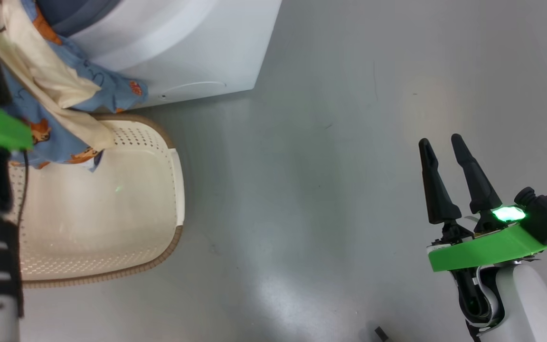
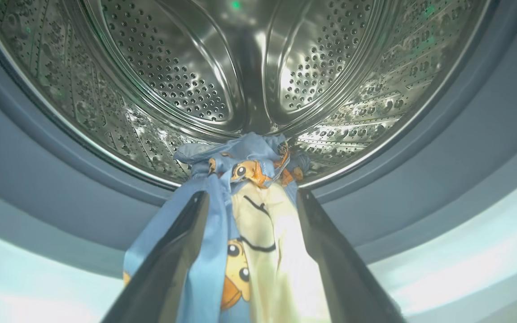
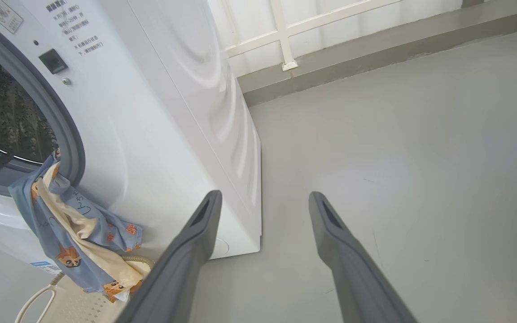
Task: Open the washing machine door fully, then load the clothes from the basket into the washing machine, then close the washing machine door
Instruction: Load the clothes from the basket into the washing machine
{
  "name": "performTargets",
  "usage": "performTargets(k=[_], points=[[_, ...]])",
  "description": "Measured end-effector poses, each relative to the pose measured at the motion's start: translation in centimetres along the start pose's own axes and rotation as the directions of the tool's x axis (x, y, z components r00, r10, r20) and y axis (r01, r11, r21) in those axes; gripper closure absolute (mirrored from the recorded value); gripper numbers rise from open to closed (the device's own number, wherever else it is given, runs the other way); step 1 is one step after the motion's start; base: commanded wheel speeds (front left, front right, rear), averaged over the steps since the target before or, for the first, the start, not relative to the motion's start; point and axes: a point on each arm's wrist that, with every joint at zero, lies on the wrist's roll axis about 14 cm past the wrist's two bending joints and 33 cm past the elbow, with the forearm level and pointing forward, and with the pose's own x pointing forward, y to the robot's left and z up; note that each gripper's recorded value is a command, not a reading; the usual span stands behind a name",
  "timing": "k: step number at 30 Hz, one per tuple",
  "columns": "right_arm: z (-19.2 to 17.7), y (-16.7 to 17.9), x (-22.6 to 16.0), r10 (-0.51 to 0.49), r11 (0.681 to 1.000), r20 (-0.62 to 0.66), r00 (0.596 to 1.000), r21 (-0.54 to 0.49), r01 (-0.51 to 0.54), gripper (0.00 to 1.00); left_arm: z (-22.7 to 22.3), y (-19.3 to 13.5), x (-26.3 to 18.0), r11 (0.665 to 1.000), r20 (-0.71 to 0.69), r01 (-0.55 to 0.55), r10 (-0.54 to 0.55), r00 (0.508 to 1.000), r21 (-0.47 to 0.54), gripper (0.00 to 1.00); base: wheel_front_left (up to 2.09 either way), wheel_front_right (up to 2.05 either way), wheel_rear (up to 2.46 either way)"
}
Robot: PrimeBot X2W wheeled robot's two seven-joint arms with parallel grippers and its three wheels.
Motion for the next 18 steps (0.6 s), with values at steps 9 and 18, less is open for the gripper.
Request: performTargets(k=[9, 18], points=[[-0.4, -0.1, 0.0, 0.002, 1.000, -0.010, 1.000, -0.003, -0.002, 0.00, -3.3, 0.8, -5.9, 1.000, -0.068, -0.021, 0.021, 0.997, 0.002, 0.00, 0.00, 0.00, 0.00], [-0.4, 0.0, 0.2, 0.014, 1.000, -0.014, 1.000, -0.010, -0.015, 0.00, -5.7, 2.1, -11.4, 0.995, -0.136, -0.098, 0.094, 0.986, -0.028, 0.00, 0.00, 0.00, 0.00]])
